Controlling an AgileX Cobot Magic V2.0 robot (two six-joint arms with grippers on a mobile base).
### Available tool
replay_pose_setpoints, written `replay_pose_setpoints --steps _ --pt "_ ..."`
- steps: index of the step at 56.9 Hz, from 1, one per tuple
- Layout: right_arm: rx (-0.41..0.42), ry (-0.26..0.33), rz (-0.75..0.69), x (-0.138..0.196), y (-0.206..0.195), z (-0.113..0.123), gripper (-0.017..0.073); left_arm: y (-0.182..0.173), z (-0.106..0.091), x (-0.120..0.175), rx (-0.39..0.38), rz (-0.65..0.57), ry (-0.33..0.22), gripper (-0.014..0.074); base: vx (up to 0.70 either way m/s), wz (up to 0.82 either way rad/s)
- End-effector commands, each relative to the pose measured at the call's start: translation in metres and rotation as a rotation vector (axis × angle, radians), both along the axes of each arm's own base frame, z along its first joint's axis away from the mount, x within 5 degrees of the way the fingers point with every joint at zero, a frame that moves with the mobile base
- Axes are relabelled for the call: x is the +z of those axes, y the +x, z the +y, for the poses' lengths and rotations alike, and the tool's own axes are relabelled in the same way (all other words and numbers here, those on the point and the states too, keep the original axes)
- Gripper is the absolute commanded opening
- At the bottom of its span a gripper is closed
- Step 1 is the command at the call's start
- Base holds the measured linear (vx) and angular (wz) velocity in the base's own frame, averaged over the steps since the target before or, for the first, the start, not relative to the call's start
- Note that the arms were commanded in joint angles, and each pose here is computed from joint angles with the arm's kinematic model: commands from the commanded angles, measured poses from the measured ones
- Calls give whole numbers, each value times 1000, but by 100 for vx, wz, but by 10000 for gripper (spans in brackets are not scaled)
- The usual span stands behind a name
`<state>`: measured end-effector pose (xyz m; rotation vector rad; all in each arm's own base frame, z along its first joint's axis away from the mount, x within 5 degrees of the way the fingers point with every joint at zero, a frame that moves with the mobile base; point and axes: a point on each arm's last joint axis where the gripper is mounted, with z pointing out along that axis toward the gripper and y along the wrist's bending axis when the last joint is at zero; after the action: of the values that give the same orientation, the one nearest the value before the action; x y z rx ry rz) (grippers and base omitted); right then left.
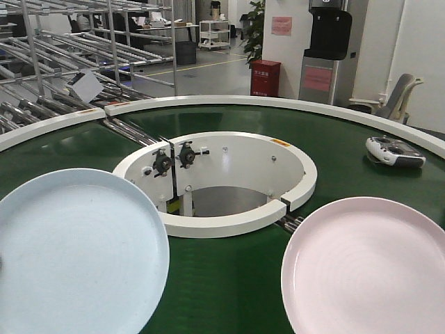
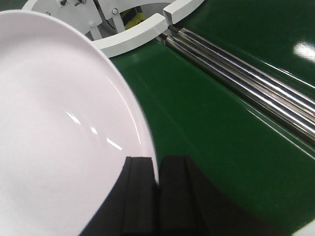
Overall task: Grab plate from conveyor and place on tray
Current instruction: 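Drive the base to the steel table holding both plates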
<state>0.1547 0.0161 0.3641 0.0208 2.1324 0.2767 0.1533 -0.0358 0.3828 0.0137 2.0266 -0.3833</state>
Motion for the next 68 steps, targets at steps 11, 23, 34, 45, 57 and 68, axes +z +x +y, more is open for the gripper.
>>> replay_pose_setpoints --steps 11,23,34,45,57,68 --pt "-24 16 -106 16 2 -2 -9 -1 0 18 15 -108 -50 -6 -17 -22" --pt "-24 16 -106 16 2 -2 -9 -1 0 18 14 -109 -50 -6 -21 -46" --pt "-24 16 -109 16 2 -1 -9 -1 0 18 14 -108 -50 -6 -21 -60" --pt "-24 16 -108 16 2 -1 -9 -1 0 18 14 -108 -50 -6 -20 -58" --pt "-24 16 -108 16 2 -1 -9 -1 0 18 14 -108 -50 -6 -16 -55" --pt "-24 16 -108 16 2 -1 -9 -1 0 18 14 -108 -50 -6 -13 -53"
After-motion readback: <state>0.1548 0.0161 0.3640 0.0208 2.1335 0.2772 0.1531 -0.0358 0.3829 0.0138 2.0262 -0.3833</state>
